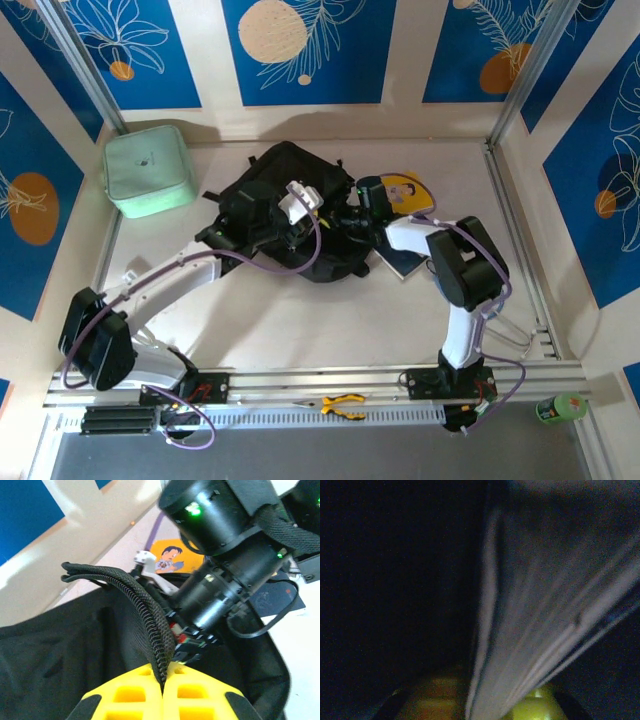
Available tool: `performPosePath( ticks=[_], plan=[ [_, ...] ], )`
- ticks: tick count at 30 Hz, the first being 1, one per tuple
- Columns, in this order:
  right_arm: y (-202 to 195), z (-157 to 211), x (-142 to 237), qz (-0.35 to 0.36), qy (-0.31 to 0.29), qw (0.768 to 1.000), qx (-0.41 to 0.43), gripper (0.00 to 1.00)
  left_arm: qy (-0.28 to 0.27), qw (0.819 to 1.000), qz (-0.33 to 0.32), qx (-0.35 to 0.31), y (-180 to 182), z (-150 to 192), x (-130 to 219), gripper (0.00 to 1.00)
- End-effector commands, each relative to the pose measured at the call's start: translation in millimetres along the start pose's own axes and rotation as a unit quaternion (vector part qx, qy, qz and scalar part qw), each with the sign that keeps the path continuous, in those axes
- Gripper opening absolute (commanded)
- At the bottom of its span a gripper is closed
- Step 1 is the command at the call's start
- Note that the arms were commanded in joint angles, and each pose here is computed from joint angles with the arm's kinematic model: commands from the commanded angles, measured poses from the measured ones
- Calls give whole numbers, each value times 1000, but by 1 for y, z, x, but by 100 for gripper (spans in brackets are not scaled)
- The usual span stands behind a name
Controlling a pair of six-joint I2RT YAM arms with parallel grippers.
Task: Pack the student bag
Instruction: Place the book in the student bag.
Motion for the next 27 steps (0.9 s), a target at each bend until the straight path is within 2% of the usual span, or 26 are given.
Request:
performPosePath(
  ticks=[1,6,10,14,18,21,27],
  plan=[
    [-11,-10,-25,24,-26,999,24,7,-14,1000,-22,16,14,-12,-3,0],
    [-25,-16,-58,27,-13,999,16,13,22,999,-25,31,18,6,-11,0],
    [-19,-18,-63,20,-1,1000,14,31,51,997,-26,49,22,22,-16,0],
    [-23,-16,-40,28,-3,1000,1,47,66,996,-19,56,21,32,-19,0],
    [-34,-3,-16,47,6,999,-2,49,71,996,-9,55,18,37,-21,0],
    [-54,5,-4,92,-6,996,-4,48,71,996,2,54,14,38,-22,0],
    [-65,5,-19,124,-7,992,1,37,67,996,15,57,11,38,-27,0]
  ],
)
Point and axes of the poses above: each hand's point on the last joint's axis, 136 mm out from that joint toward the fingers, its own x axis back along the fingers, its own y axis along the line the jaws close on, z = x × y, the point moved 1 cm from there along x, back along the fingers, and after that the axes turned 6 degrees about -x, right-handed, at the moved point
